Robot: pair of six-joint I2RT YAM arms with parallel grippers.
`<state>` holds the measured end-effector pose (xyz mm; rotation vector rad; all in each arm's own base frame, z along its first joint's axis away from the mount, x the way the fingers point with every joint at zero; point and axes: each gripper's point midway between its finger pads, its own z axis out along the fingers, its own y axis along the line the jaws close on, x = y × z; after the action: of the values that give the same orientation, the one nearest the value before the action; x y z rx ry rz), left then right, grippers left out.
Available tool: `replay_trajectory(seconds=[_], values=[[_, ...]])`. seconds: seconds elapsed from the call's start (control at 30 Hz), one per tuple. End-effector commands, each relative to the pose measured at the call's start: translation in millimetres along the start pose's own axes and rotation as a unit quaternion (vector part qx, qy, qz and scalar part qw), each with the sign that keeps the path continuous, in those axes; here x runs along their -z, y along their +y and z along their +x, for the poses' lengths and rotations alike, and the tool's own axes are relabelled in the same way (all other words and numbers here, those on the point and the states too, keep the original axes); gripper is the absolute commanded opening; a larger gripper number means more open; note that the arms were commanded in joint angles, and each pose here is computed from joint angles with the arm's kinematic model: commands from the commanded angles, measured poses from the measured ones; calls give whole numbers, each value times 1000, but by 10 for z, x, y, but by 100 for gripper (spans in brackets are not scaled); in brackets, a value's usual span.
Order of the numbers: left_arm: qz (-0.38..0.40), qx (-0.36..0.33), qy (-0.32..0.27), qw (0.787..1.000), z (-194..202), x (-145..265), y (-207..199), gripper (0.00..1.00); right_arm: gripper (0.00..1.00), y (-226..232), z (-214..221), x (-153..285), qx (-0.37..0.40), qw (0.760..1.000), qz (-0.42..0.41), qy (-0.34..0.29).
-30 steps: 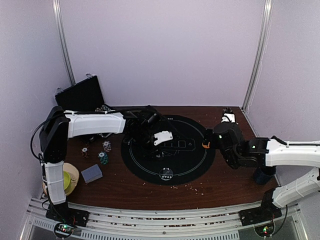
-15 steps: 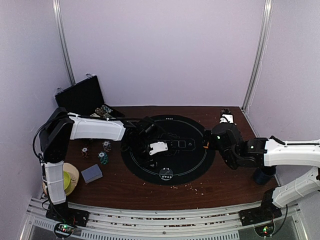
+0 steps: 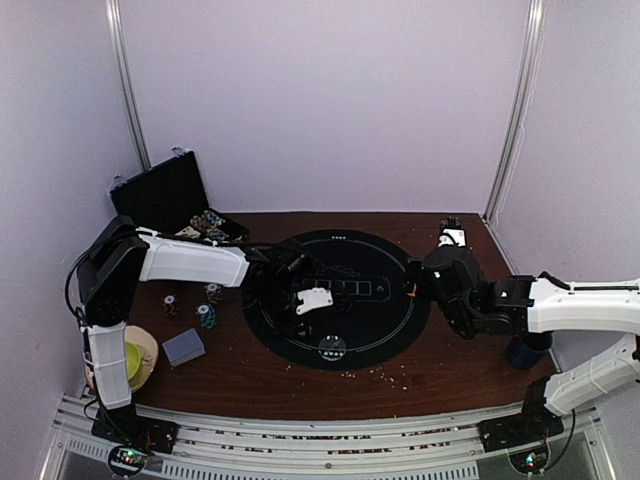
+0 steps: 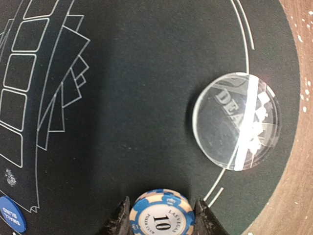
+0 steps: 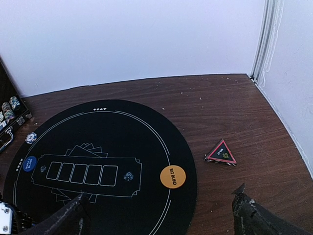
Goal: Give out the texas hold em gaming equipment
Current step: Place the pile of poker chips at the dealer area.
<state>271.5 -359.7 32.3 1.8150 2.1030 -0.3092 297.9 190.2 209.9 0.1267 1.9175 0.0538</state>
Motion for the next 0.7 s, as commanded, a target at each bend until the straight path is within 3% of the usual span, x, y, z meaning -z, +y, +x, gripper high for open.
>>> replay_trajectory(seconds=[0.0,0.67], values=[[-27,-12,-24,999,-139,50,127,27,100,24,-10,-14,-2,1000,-2,-1],[-53,-12,-13,998,-108,-85,314,29,100,58,15,-30,1,1000,-7,3]])
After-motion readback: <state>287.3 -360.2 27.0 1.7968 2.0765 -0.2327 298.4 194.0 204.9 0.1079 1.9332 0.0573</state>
